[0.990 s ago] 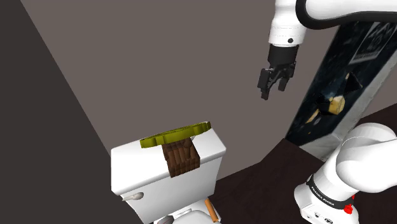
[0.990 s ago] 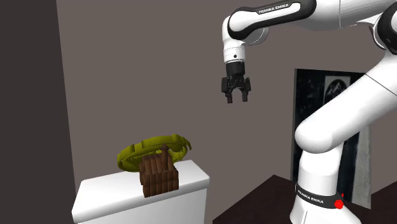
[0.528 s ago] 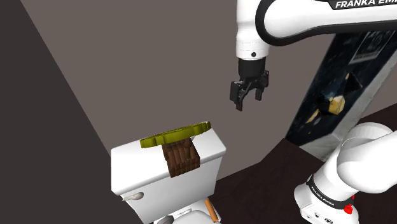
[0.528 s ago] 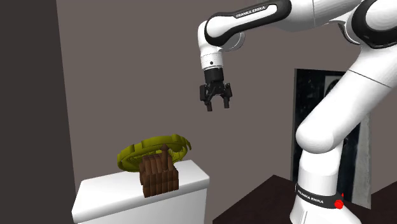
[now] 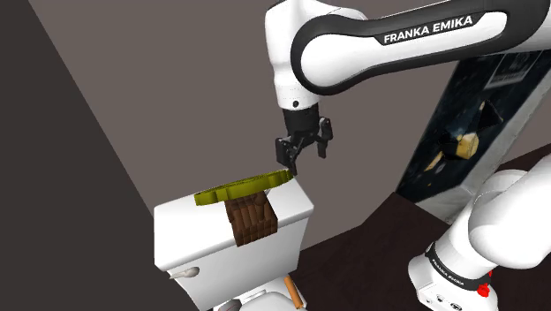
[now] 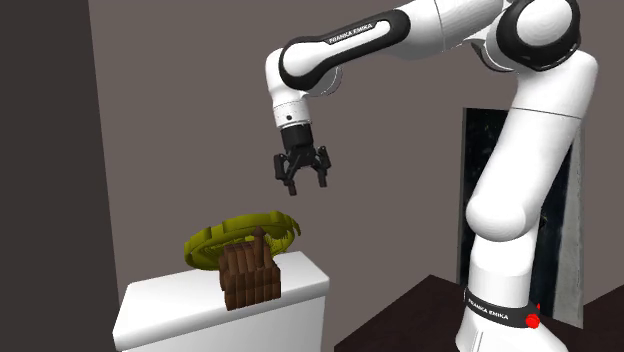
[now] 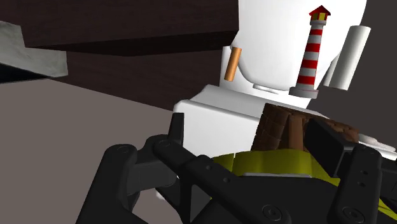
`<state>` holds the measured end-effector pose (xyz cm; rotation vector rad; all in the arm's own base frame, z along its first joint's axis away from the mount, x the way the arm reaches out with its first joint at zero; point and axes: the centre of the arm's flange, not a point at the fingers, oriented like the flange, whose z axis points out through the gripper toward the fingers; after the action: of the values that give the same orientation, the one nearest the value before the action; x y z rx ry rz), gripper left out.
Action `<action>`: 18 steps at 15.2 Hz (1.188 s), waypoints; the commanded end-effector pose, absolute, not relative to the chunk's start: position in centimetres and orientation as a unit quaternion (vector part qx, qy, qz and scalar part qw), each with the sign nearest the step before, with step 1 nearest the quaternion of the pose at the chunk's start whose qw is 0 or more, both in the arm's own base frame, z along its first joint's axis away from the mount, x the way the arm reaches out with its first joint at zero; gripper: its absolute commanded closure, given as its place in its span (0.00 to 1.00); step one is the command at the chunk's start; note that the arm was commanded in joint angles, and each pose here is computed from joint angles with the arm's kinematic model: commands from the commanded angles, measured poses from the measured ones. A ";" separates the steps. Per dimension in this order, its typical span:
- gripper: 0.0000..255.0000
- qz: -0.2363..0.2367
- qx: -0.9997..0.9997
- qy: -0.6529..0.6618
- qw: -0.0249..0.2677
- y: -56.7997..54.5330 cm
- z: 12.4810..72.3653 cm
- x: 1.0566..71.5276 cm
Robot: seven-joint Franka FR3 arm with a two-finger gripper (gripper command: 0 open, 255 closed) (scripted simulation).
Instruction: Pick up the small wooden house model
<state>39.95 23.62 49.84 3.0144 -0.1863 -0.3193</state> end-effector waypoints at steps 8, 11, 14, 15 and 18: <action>0.00 -0.132 0.986 -0.063 0.080 34.4 44.1 44.9; 0.00 -0.136 0.985 -0.063 0.085 36.0 42.7 45.7; 0.00 -0.136 0.985 -0.063 0.085 36.0 41.1 45.7; 0.00 -0.136 0.985 -0.063 0.085 36.0 40.5 45.7; 0.00 -0.136 0.985 -0.063 0.085 36.0 39.2 45.7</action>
<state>45.68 36.04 39.51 2.9374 -0.1875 -0.4074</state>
